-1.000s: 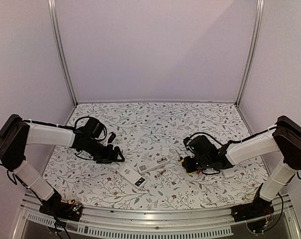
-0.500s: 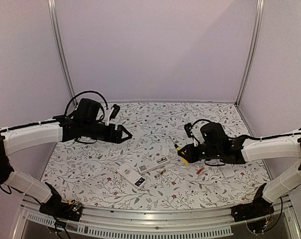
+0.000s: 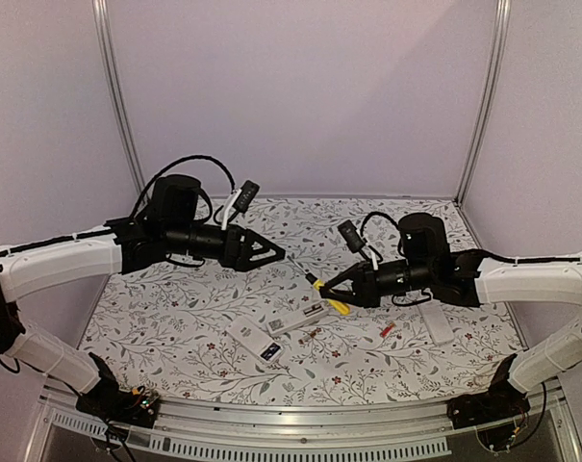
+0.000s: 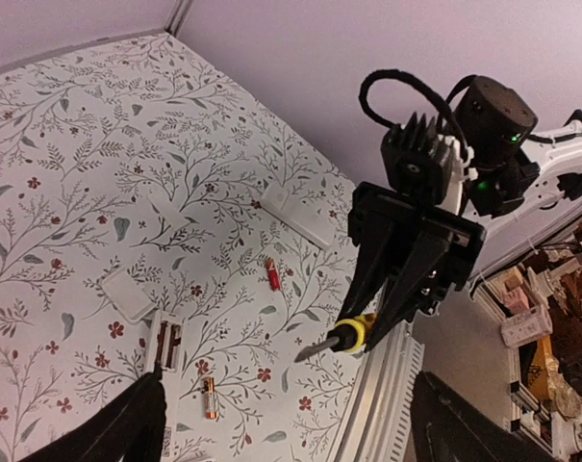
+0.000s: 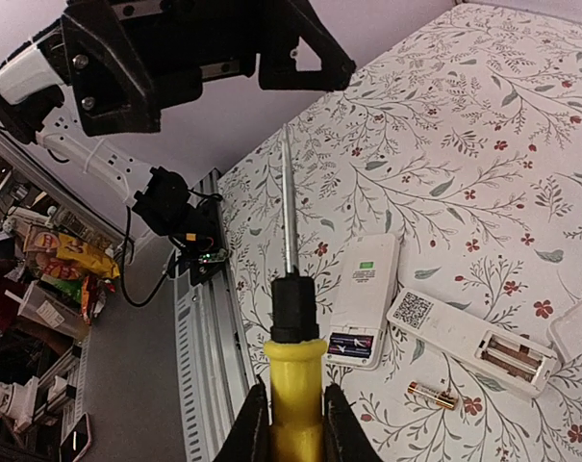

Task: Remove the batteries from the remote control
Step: Pass from the right arm to the left

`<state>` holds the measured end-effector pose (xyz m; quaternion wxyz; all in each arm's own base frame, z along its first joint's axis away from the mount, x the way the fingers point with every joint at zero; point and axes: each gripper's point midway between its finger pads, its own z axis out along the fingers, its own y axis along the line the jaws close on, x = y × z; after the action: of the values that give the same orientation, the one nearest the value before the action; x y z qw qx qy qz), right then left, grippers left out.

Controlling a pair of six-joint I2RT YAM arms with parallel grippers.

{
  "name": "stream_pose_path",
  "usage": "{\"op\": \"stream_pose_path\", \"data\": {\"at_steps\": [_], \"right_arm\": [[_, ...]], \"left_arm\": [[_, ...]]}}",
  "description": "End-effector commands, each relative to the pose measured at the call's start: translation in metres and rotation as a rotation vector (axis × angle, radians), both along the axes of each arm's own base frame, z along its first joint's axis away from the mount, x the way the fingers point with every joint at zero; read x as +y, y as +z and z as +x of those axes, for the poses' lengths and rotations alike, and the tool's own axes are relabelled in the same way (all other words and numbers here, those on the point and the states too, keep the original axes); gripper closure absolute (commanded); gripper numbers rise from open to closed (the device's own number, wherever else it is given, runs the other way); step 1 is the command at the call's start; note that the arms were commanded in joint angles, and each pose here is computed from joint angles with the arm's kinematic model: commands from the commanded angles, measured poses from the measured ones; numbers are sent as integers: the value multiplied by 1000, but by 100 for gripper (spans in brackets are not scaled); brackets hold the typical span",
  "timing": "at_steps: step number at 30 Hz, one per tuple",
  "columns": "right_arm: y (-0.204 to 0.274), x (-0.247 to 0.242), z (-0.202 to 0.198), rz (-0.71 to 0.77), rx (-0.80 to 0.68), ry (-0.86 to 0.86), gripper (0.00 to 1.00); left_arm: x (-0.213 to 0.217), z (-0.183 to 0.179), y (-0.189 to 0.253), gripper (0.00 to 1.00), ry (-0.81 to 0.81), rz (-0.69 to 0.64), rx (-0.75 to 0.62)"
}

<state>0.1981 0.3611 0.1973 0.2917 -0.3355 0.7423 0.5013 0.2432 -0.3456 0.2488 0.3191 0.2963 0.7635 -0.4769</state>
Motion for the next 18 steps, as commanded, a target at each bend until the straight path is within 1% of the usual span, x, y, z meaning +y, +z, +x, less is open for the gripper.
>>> {"op": "stream_pose_path", "data": {"at_steps": [1,4,9,12,16,18], "right_arm": [[17,13,-16,72,7,138,100],[15,18,-19,71,22,167,100],[14,24,-21,77,22,187,100],[16,25,-21,85,20,188,100],[17,25,-21,89,13,187,100],[17,25,-21,90,11,187,100]], "left_arm": [[-9,-8,-12,13,-55,13,42],[-19,-17,-10,20,-107,-7,51],[-31,-32,-8,38,-188,-27,65],[-32,-35,-12,51,-195,-22,77],[-30,-34,-16,63,-183,-14,86],[-29,-34,-17,67,-178,-13,90]]}}
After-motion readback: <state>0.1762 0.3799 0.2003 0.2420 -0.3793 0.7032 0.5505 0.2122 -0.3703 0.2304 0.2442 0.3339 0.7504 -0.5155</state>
